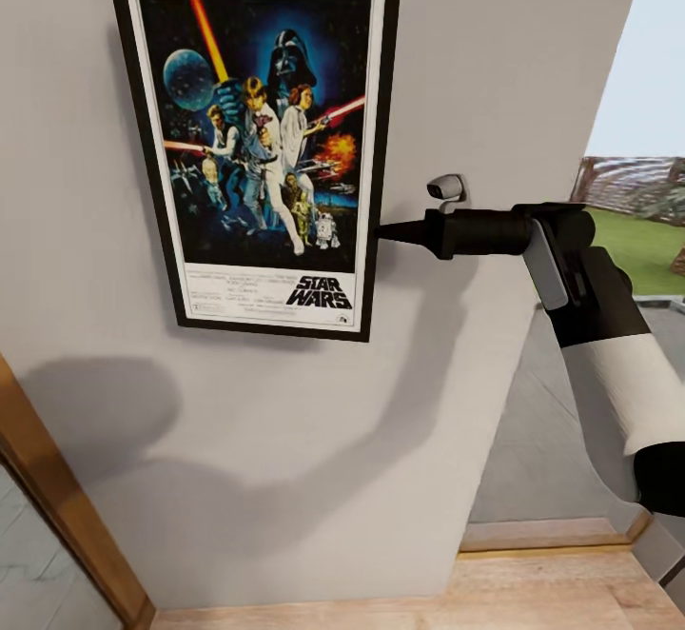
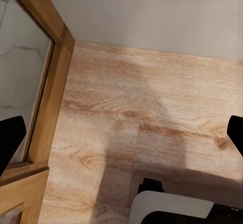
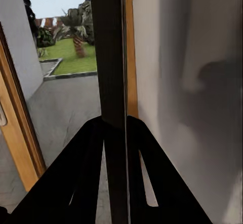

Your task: Pick up the poster from the kitchen countertop and hang it on one of the wall nails in the kitchen.

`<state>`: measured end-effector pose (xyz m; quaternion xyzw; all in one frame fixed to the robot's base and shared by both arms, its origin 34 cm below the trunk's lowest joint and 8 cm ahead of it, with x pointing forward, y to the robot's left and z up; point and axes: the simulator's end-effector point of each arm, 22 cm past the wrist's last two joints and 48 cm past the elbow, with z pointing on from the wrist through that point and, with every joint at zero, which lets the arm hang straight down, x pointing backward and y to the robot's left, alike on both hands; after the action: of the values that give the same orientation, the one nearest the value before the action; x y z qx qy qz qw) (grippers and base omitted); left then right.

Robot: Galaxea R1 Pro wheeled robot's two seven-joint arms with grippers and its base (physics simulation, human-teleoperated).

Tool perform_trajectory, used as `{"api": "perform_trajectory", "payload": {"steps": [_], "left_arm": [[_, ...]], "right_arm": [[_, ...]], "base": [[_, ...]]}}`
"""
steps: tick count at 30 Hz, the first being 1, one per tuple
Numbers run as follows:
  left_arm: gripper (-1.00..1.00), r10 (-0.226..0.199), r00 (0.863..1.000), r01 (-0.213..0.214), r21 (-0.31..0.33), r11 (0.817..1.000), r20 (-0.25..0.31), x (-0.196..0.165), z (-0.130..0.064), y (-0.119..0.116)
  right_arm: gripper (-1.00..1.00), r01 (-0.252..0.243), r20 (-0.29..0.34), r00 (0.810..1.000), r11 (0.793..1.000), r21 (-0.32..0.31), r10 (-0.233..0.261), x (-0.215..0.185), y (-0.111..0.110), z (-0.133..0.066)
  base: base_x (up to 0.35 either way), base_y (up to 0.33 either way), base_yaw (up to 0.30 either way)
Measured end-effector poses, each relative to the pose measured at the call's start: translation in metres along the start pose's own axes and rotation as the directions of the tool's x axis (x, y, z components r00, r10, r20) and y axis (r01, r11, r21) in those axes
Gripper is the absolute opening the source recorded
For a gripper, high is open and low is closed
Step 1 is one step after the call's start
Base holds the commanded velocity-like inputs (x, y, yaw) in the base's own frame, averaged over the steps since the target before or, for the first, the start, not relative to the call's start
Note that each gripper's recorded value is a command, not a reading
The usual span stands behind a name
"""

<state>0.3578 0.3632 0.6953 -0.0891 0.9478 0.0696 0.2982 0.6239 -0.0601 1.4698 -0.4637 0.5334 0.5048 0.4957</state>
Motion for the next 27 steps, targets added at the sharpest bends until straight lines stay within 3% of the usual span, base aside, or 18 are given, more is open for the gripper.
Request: {"api": "perform_trajectory", "payload": {"steps": [20,27], "left_arm": [[1.00,0.000,1.000,0.000,0.000,1.000,0.000,-0.0001,0.0000,0.0000],[1.00,0.000,1.000,0.000,0.000,1.000,0.001,0.0000,-0.0003,0.0001]], "right_arm": [[-1.00,-0.008,0.001,1.000,1.000,0.002,0.008,0.0010,-0.0021,-0.0006],[-1.00,-0.008,0.001,1.000,1.000,0.002,0.008,0.0007,-0.0017,-0.0007]], "base": [[0.014,0.000,0.000],[0.224,0.000,0.000]]}}
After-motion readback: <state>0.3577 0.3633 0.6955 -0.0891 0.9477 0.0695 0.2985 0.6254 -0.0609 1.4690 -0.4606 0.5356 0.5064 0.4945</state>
